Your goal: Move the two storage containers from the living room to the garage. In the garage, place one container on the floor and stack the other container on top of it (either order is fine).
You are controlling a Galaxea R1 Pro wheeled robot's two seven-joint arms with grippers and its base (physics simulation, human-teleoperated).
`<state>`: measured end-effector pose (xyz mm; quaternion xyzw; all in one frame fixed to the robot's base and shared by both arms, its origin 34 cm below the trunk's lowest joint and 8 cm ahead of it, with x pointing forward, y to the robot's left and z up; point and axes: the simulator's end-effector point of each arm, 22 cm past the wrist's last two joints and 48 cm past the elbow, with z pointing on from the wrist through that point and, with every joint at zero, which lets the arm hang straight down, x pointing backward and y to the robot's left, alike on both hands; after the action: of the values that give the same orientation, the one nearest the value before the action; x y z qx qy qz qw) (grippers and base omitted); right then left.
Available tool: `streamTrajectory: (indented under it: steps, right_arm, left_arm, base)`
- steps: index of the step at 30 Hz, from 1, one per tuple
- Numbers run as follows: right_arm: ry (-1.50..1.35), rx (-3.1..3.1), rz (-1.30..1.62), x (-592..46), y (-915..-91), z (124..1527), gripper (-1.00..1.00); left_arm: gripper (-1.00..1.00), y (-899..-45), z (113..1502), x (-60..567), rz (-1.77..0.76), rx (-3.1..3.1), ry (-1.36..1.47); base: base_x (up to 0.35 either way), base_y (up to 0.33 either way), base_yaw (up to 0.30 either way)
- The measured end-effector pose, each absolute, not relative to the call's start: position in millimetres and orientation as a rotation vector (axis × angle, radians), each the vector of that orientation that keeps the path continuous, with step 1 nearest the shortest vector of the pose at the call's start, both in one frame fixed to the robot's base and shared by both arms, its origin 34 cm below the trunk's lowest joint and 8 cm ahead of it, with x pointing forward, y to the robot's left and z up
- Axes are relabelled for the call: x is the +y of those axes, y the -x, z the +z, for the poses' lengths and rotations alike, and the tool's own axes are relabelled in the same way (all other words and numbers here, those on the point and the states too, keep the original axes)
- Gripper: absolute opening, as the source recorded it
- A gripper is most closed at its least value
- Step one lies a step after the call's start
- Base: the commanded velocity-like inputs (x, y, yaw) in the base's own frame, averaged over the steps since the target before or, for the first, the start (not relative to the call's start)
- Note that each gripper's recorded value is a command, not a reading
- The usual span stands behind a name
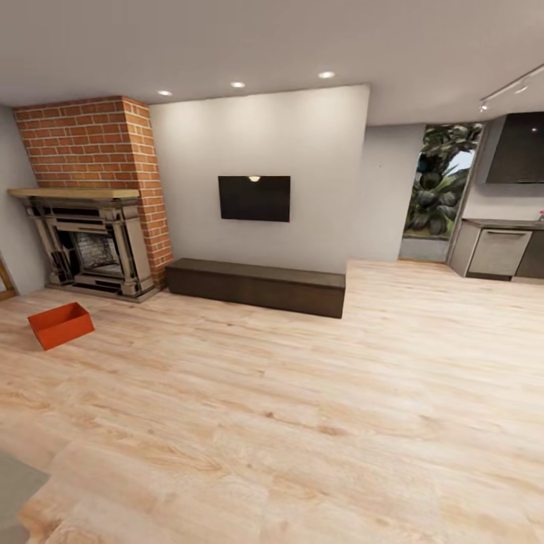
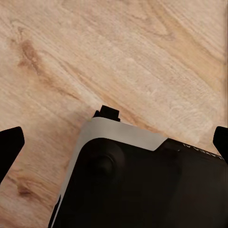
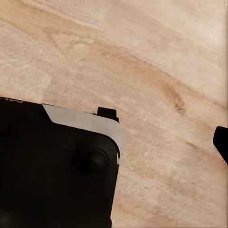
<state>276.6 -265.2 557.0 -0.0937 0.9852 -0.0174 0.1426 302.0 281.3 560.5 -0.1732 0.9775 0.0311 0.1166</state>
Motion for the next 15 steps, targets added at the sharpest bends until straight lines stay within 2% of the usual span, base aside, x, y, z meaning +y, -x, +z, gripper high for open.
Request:
streamTrajectory:
  steps: [15]
  right_arm:
    - [0.276, 2.843, -0.048, -264.8, -276.3, 556.9, 1.0]
  left_arm:
    - [1.0, -302.0, 560.5, 281.4, 0.091, 2.862, 0.509]
  base:
    - [0.324, 0.0, 0.0]
